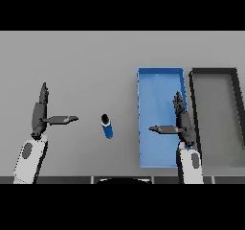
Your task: Pick up the blue pipe and place it into the blue bin.
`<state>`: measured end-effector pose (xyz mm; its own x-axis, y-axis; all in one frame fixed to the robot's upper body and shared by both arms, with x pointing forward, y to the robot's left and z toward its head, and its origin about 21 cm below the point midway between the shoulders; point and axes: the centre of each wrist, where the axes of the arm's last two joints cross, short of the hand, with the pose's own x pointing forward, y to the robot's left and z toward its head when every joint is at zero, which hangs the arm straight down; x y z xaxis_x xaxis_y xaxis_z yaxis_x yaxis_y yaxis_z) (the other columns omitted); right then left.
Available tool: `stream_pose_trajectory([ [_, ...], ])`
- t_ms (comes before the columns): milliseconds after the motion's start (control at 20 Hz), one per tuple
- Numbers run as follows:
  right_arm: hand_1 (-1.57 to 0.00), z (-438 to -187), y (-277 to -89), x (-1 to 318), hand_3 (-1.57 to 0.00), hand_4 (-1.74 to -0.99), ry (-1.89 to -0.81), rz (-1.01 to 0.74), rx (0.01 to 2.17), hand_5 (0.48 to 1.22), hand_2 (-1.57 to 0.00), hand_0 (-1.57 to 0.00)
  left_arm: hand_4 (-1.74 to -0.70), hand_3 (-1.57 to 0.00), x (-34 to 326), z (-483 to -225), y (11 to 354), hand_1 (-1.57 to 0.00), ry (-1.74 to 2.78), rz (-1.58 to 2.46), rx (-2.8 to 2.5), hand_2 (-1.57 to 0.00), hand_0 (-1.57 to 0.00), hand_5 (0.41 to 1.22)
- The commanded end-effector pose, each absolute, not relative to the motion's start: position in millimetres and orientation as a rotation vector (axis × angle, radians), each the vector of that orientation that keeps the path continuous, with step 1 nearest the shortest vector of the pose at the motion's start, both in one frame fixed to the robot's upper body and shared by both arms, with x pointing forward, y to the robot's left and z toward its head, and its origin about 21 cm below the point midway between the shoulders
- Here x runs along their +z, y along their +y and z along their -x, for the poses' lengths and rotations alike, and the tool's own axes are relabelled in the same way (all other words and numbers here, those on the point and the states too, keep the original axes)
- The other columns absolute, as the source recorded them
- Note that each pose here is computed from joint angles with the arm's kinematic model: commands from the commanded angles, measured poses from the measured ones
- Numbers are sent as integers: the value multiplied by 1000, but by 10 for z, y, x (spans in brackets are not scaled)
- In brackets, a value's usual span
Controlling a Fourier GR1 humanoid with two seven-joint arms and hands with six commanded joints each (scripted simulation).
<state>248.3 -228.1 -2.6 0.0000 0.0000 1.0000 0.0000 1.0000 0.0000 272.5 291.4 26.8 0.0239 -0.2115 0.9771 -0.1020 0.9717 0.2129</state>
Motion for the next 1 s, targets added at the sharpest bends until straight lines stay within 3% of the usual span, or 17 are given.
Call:
stream_pose_trajectory([
  [0,1,-2484,-2283,-26,1,-1205,-1571,1,-1,629,1,1,-966,1,268,-2726,2913,1,-1555,-250,-86,1,1,593],
  [250,1,-2500,-2276,-38,1,-1205,-1564,-5,3,629,1,1,-966,1,253,-2741,2892,1,-1555,-250,-86,1,1,593],
  [350,1,-2330,-2481,37,1,-1201,-1699,133,231,628,1,1,-963,1,232,-2584,3163,1,-1586,-197,-329,1,1,592],
  [550,1,-2180,-2503,93,1,-1196,-1699,161,324,623,1,1,-961,1,212,-2556,3275,1,-1567,-148,-449,1,1,595],
  [850,1,-2228,-2528,135,1,-1180,-1683,174,337,617,1,1,-1007,1,296,-2434,3278,1,-1544,10,-591,1,1,561],
  [950,1,-2266,-2513,133,1,-1176,-1679,173,341,615,1,1,-1048,1,288,-2361,3129,1,-1517,78,-662,1,1,535],
])
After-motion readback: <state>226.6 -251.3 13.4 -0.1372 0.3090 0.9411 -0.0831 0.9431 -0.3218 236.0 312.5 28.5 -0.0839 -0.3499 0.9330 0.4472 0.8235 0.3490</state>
